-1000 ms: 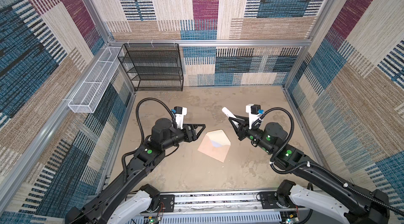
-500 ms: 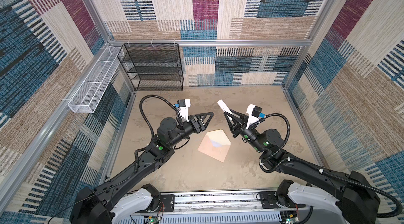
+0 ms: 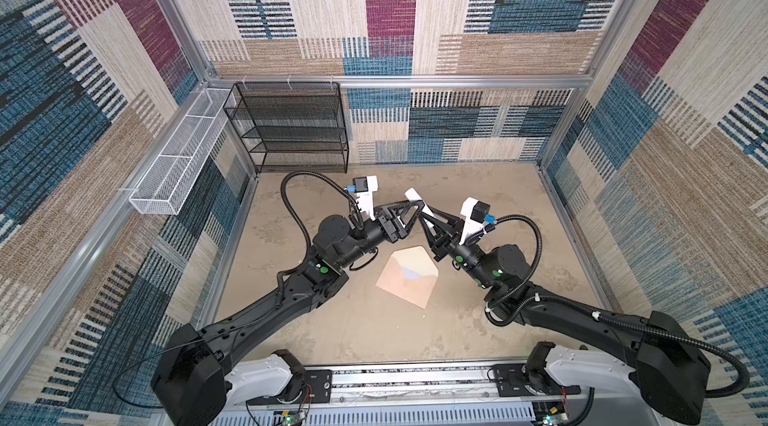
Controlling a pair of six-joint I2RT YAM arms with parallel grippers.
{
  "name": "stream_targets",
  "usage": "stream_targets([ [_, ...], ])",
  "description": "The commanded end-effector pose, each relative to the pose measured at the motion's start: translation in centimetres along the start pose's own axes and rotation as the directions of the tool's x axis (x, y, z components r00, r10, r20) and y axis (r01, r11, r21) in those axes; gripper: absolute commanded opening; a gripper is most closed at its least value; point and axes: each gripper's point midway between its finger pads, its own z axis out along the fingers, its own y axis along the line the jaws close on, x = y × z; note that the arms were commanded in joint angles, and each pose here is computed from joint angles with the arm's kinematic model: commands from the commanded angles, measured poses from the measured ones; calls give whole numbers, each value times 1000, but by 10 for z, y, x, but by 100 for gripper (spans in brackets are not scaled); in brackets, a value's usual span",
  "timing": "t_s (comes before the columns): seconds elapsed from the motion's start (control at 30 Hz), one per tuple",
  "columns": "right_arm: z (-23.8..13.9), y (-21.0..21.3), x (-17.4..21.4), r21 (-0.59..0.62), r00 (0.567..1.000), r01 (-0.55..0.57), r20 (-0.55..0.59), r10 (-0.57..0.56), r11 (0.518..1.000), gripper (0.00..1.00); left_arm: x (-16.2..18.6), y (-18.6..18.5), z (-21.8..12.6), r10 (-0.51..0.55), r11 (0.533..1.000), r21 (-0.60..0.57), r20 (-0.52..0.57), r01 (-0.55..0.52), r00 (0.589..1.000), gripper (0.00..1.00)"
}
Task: Place the letter into the envelope and seal it
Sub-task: 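Bring the glue stick toward the left gripper while the left reaches in, then close the left gripper on the glue stick end while the right opens and withdraws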
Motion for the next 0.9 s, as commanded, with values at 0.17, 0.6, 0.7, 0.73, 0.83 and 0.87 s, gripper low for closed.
stream_targets([
  [0.17, 4, 6, -6, -16, 999, 18, 38, -18, 1000, 0, -6, -14, 8, -9, 998, 60, 11, 9, 1000, 66],
  [0.6, 1, 2, 3, 0, 999, 43, 28, -43, 999, 5, 3, -6, 14, -42, 997, 62, -20, 43, 999, 42],
  [0.7, 0, 1, 4, 2, 998, 46, 30, -46, 999, 7, 3, -5, 14, -39, 997, 60, -20, 40, 999, 35],
  [0.73, 0, 1, 5, 2, 998, 48, 29, -48, 999, 7, 3, -6, 13, -37, 997, 61, -20, 38, 999, 32],
  [0.83, 0, 0, 7, 3, 999, 47, 25, -47, 999, 11, 4, -6, 14, -36, 997, 62, -23, 38, 999, 26],
  [0.87, -1, 0, 8, 2, 999, 48, 22, -48, 999, 12, 4, -6, 14, -35, 997, 62, -24, 36, 999, 24],
])
